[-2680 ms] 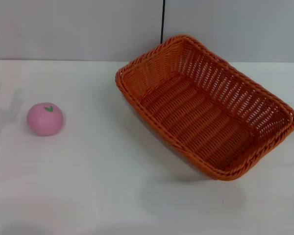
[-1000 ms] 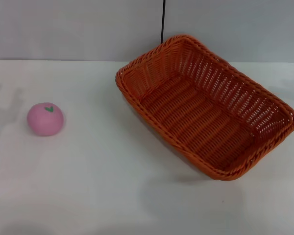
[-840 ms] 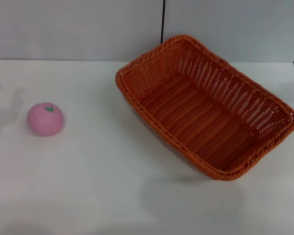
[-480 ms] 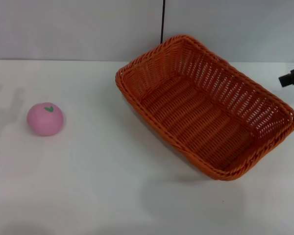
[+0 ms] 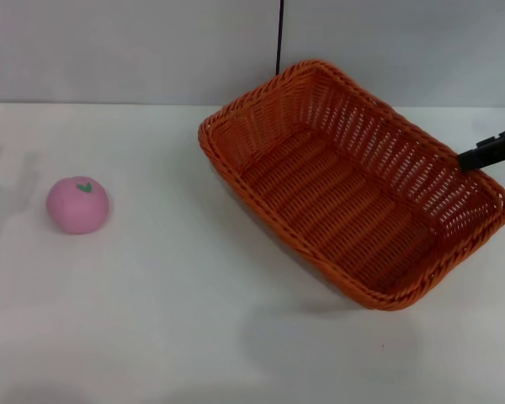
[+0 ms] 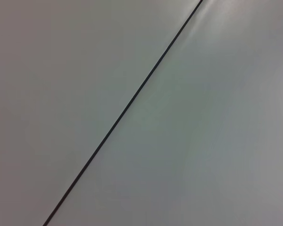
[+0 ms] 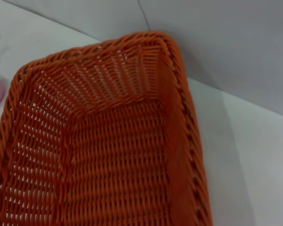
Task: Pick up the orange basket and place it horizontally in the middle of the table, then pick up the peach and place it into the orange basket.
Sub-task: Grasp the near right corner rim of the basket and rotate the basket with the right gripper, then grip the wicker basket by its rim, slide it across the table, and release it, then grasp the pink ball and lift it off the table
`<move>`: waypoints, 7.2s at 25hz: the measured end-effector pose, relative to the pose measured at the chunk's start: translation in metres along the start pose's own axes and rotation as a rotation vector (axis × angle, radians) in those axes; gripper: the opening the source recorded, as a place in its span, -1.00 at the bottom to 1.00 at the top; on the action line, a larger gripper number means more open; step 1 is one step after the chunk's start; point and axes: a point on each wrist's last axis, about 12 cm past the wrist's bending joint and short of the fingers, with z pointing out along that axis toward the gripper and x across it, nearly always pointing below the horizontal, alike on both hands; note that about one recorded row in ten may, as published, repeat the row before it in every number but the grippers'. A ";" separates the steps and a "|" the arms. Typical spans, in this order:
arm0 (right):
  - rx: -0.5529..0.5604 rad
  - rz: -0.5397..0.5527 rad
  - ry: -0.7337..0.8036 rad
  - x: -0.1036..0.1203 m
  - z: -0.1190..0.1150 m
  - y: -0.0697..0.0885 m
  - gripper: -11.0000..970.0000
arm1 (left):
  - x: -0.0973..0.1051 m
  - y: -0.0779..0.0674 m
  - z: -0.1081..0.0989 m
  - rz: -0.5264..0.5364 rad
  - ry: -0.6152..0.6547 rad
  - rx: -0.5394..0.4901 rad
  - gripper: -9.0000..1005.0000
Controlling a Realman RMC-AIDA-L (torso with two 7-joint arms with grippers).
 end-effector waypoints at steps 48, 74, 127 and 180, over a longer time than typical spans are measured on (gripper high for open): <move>-0.035 -0.342 -0.163 -0.002 -0.058 0.019 -0.66 | 0.000 0.001 -0.002 -0.001 0.001 -0.015 0.45; -0.001 -0.872 -0.245 -0.045 -0.012 0.031 -0.65 | 0.006 -0.001 -0.002 -0.044 0.015 -0.017 0.44; 0.204 0.032 -1.557 0.208 -0.016 0.031 0.21 | 0.036 0.026 0.010 0.122 0.614 0.074 0.31; 0.240 0.198 -1.554 0.207 0.005 0.024 0.21 | 0.066 0.022 0.002 0.261 0.854 0.167 -0.35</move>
